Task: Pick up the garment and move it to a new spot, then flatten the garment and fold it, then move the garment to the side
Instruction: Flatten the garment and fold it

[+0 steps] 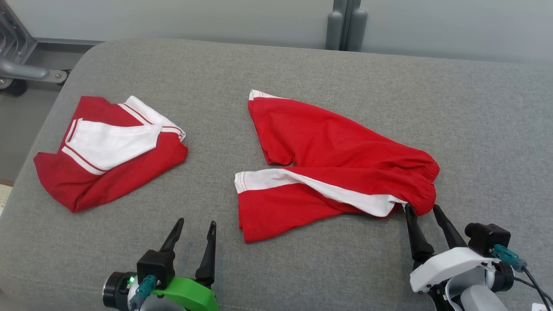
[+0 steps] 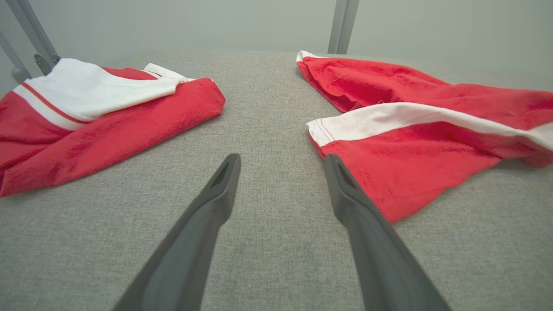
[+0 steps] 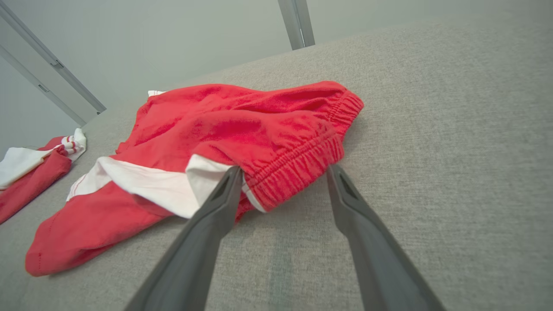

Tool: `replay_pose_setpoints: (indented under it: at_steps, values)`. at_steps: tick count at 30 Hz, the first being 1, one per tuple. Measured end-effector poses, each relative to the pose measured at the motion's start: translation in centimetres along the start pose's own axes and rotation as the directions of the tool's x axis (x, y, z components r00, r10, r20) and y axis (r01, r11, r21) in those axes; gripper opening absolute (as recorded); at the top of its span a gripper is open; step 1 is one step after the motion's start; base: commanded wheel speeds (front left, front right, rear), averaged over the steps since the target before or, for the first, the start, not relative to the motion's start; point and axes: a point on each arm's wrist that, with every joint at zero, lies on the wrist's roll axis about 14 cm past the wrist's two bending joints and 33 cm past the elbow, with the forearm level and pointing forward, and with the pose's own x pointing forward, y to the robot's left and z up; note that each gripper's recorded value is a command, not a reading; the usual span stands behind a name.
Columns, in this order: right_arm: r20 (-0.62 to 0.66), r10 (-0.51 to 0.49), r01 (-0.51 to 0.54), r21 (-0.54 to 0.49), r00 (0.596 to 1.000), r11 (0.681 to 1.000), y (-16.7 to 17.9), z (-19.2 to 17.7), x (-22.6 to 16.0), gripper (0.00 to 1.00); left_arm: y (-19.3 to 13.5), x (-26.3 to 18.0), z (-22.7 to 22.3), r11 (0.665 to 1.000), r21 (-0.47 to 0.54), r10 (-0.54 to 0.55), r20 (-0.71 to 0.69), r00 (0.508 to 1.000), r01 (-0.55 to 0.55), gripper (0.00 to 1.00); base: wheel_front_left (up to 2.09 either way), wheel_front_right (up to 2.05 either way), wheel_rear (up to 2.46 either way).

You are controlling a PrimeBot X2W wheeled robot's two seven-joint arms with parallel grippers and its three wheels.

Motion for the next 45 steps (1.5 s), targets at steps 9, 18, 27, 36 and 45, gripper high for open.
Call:
replay_pose_setpoints:
  at_steps: [9, 18, 27, 36, 45]
  values:
    - [-0.01, -0.005, 0.006, 0.033, 1.0, 0.999, 0.0, -0.4, 0.4, 1.0, 0.1, -0.1, 0.1, 1.0, 0.004, 0.004, 0.002, 1.0, -0.004, 1.0, 0.0, 0.0, 0.0]
    - [-0.021, -0.028, 0.03, 0.086, 0.999, 0.996, -0.2, -1.1, -0.9, 1.0, -0.5, -0.1, 0.2, 1.0, 0.006, -0.017, 0.009, 1.0, 0.017, 1.0, 0.0, 0.0, 0.0]
    - [-0.005, -0.01, 0.01, 0.097, 1.0, 0.995, 0.4, -0.6, -0.5, 1.0, -0.8, -0.1, 0.1, 1.0, 0.006, -0.028, 0.004, 1.0, 0.028, 1.0, 0.0, 0.0, 0.0]
    - [0.034, -0.005, 0.001, 0.099, 0.999, 0.995, 0.3, 0.7, 0.0, 0.0, -0.7, -0.2, -0.3, 1.0, 0.004, -0.025, -0.008, 1.0, 0.025, 1.0, 0.0, 0.0, 0.0]
    - [0.074, 0.003, -0.008, 0.073, 0.997, 0.997, -0.1, 2.7, 2.2, 0.0, -1.1, 0.1, -0.7, 0.999, 0.005, -0.039, -0.024, 0.999, 0.039, 1.0, 0.0, 0.0, 0.0]
